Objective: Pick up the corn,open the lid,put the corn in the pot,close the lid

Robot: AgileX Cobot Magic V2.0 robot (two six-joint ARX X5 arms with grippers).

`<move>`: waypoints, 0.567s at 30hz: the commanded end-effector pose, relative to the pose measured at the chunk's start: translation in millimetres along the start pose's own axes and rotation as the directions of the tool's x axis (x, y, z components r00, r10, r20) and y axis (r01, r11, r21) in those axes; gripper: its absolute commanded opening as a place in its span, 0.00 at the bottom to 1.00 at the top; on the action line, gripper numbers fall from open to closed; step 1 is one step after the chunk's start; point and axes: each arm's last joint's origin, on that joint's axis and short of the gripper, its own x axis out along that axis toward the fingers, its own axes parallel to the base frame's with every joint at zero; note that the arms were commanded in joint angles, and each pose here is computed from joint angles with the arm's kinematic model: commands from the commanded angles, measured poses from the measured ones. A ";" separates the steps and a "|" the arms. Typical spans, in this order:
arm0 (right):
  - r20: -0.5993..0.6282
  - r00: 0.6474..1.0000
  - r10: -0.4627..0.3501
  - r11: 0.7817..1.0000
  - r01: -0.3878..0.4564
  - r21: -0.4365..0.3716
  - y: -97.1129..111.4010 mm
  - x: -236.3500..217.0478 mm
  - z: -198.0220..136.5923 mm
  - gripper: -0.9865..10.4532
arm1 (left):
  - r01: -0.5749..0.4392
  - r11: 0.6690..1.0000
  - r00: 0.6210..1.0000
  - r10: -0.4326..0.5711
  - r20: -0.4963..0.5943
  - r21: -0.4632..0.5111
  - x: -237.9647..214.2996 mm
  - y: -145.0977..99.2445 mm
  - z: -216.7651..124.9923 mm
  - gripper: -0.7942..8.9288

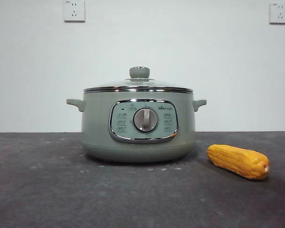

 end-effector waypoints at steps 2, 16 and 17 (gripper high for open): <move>0.062 0.998 0.009 0.996 -0.014 0.087 1.9 -6.4 18.4 0.08 | 0.005 0.999 0.999 -0.004 0.032 -0.046 -7.1 -2.9 18.0 0.08; 0.068 0.992 0.102 0.989 -0.108 0.099 13.7 -32.8 111.6 0.08 | 0.116 0.989 0.993 -0.113 0.043 -0.087 -32.1 -17.5 95.5 0.08; 0.039 0.993 0.112 0.990 -0.115 0.082 14.8 -33.8 119.0 0.08 | 0.122 0.989 0.992 -0.120 0.035 -0.085 -34.1 -18.6 102.6 0.08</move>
